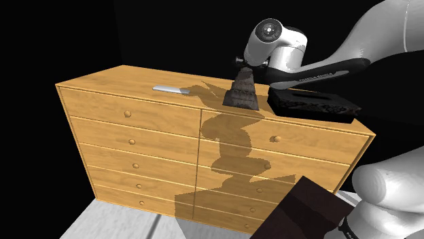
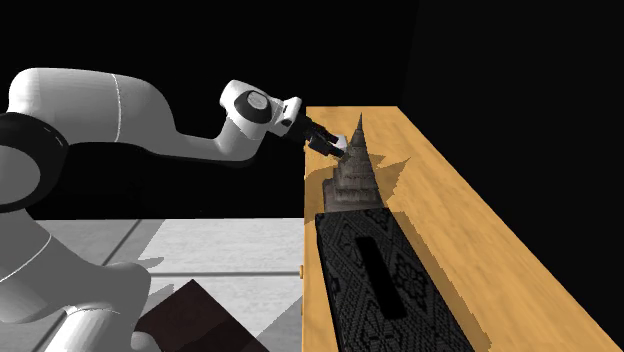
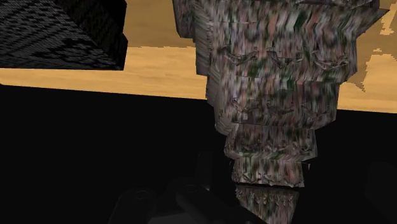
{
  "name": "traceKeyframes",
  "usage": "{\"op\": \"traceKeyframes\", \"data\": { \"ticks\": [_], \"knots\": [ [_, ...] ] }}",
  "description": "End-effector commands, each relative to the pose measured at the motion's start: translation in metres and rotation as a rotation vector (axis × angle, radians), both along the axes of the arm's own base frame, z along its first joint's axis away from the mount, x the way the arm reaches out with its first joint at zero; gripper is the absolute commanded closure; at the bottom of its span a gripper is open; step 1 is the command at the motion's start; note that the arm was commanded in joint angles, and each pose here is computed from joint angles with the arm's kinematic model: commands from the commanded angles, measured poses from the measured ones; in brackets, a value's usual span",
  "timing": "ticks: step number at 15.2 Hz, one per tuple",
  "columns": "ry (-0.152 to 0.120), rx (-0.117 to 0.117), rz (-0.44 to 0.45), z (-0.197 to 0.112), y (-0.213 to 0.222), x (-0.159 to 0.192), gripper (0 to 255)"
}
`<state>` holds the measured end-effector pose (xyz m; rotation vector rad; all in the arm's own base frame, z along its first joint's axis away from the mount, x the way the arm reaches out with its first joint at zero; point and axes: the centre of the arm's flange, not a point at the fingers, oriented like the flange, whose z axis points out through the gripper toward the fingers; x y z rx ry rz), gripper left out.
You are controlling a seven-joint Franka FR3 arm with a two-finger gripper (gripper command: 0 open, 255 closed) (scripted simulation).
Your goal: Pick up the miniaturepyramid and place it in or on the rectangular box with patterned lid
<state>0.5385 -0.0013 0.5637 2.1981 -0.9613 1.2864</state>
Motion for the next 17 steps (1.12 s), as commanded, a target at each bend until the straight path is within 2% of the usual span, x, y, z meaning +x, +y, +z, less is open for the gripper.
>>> {"op": "traceKeyframes", "data": {
  "ticks": [1,7,14,15,17],
  "knots": [
    [-0.021,-0.008,-0.012,-0.001,-0.007,0.006,0],
    [-0.021,-0.008,-0.012,-0.015,-0.027,0.024,0],
    [-0.021,-0.008,-0.012,-0.015,-0.027,0.024,0],
    [-0.021,-0.008,-0.012,-0.015,-0.027,0.024,255],
    [-0.021,-0.008,-0.012,-0.015,-0.027,0.024,255]
  ]
}}
